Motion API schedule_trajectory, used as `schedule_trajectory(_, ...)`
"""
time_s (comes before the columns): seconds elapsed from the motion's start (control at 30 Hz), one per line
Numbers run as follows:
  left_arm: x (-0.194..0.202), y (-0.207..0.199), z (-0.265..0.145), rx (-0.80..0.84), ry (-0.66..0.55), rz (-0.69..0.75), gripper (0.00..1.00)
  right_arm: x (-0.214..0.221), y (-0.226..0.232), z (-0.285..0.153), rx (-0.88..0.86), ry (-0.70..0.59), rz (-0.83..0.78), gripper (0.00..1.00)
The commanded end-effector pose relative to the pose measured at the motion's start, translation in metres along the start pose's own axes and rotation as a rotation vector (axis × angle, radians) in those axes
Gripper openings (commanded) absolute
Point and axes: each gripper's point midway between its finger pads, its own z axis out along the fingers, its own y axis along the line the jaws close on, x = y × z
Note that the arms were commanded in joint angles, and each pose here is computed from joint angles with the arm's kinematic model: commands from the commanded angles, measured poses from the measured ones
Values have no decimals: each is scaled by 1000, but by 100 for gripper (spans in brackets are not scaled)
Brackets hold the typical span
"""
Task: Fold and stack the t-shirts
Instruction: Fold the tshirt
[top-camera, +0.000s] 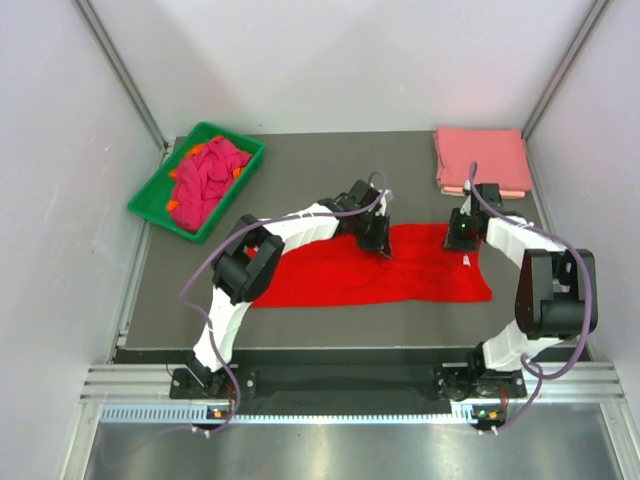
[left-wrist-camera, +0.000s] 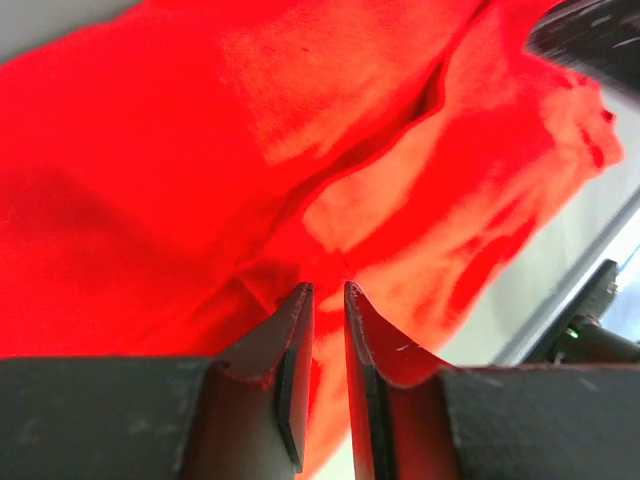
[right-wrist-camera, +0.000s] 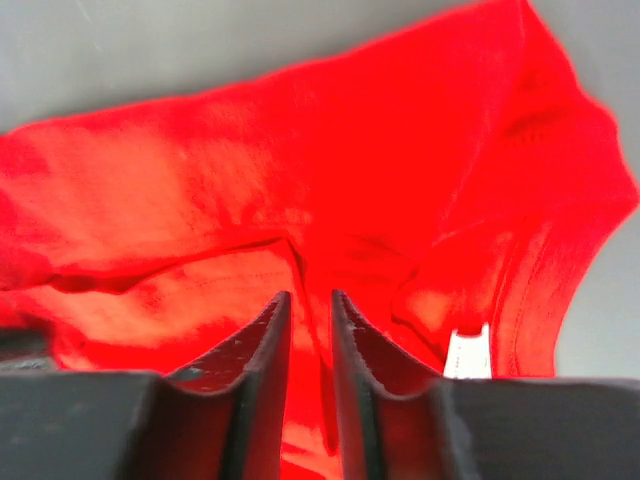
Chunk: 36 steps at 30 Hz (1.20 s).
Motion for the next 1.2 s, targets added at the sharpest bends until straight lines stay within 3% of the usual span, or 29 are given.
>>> schedule_trajectory(0.0,-29,-42,-51,67,-80,37,24,-4,7,-19,57,-50,56,25)
schedule_trajectory(0.13,-31,-42,-75,55,-111,35,26,-5,24,-41,55,-80,70,24)
schedule_trajectory(0.33,-12,13,-97,-72,-94,-53,25,35,43,-27,46,-5,45,15)
schedule_trajectory(0.47,32,70,-107,-231,-56,-137,25,52,24,-16,108,-2,53,13)
schedule_trajectory(0.67,86,118,-125,-416,-13,-210,25,65,3,-14,200,20,35,10)
schedule_trajectory(0.97,85,127,-168,-510,-81,-232,25,38,12,-66,181,-108,116,15)
schedule_trajectory(1.17,114,154,-181,-513,-55,-319,25,59,-18,-68,235,-80,156,12)
